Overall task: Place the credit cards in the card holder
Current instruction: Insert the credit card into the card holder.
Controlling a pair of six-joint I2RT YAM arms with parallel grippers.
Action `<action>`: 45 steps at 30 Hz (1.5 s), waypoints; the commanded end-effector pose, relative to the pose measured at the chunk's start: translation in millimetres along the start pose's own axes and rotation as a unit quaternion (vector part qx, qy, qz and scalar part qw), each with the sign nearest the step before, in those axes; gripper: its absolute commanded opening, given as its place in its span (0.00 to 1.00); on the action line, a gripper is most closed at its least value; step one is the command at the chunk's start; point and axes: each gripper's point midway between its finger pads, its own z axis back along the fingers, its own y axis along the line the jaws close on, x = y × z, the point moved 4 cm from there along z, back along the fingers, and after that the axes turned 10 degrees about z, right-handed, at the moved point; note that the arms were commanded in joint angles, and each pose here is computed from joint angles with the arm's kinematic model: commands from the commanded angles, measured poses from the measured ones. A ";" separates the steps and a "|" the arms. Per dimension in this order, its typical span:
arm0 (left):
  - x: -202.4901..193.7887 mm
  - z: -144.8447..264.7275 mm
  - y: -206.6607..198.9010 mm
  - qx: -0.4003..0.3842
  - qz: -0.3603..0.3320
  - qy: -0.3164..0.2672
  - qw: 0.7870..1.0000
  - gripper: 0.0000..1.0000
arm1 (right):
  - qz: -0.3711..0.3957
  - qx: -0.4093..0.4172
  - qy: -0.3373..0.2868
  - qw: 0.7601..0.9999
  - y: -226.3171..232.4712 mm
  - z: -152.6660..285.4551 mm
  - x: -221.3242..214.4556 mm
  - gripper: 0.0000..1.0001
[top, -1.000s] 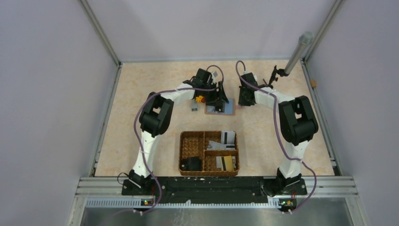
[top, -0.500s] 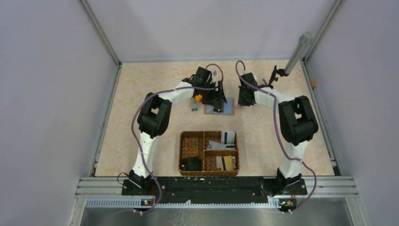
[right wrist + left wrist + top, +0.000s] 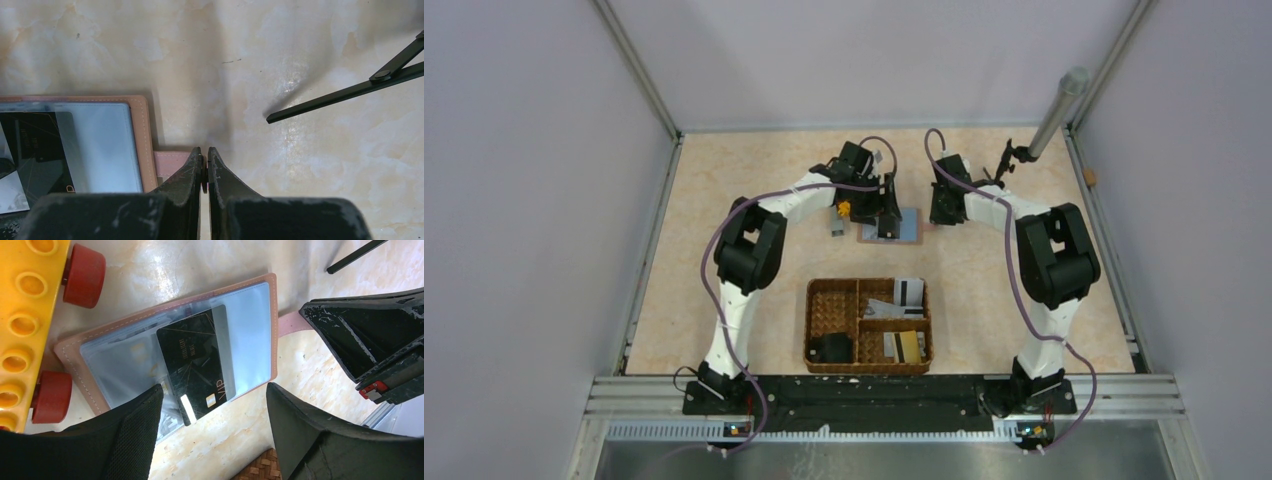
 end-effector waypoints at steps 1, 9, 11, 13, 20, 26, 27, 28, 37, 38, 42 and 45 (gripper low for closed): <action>2.8 26.5 -1.6 0.022 -0.019 -0.025 0.999 0.78 | -0.002 -0.015 -0.011 1.000 -4.8 3.4 4.3 0.00; 6.1 36.0 -16.5 -0.013 -0.028 -0.042 0.999 0.78 | -0.001 -0.016 -0.009 1.000 -5.0 3.8 3.9 0.00; 4.1 31.8 -14.6 -0.016 -0.023 -0.034 0.999 0.78 | -0.002 -0.016 -0.008 1.000 -5.7 3.5 3.8 0.00; 0.1 25.3 -13.4 -0.023 -0.014 -0.021 0.999 0.77 | -0.001 -0.016 -0.009 1.000 -5.2 3.7 4.0 0.00; -2.5 9.9 -17.6 -0.057 0.004 -0.005 0.998 0.67 | -0.001 -0.012 -0.008 1.000 -4.2 2.8 3.7 0.00; -9.8 -2.8 -12.5 -0.045 0.010 0.011 0.999 0.63 | -0.001 -0.010 -0.007 1.000 -3.2 2.2 3.7 0.00; -10.7 -4.2 -11.0 -0.040 0.009 0.012 0.999 0.63 | -0.001 -0.009 -0.007 1.000 -2.7 2.3 3.6 0.00; -11.6 -5.2 -10.1 -0.035 0.008 0.013 0.999 0.64 | -0.001 -0.008 -0.007 1.000 -2.3 2.3 3.8 0.00; -17.7 -15.8 -14.0 -0.046 0.003 0.020 0.999 0.64 | -0.001 -0.006 -0.007 1.000 -1.5 1.8 3.5 0.00; -17.6 -16.9 -16.4 -0.051 0.003 0.019 0.998 0.63 | 0.000 -0.005 -0.007 1.000 -1.3 2.2 3.8 0.00; -18.5 -20.9 -27.7 -0.071 0.004 0.020 0.997 0.63 | -0.002 -0.003 -0.009 1.000 -1.0 2.7 5.3 0.00; -18.6 -23.9 -33.9 -0.079 0.003 0.017 0.997 0.63 | -0.001 -0.002 -0.008 1.000 -0.4 2.6 4.8 0.00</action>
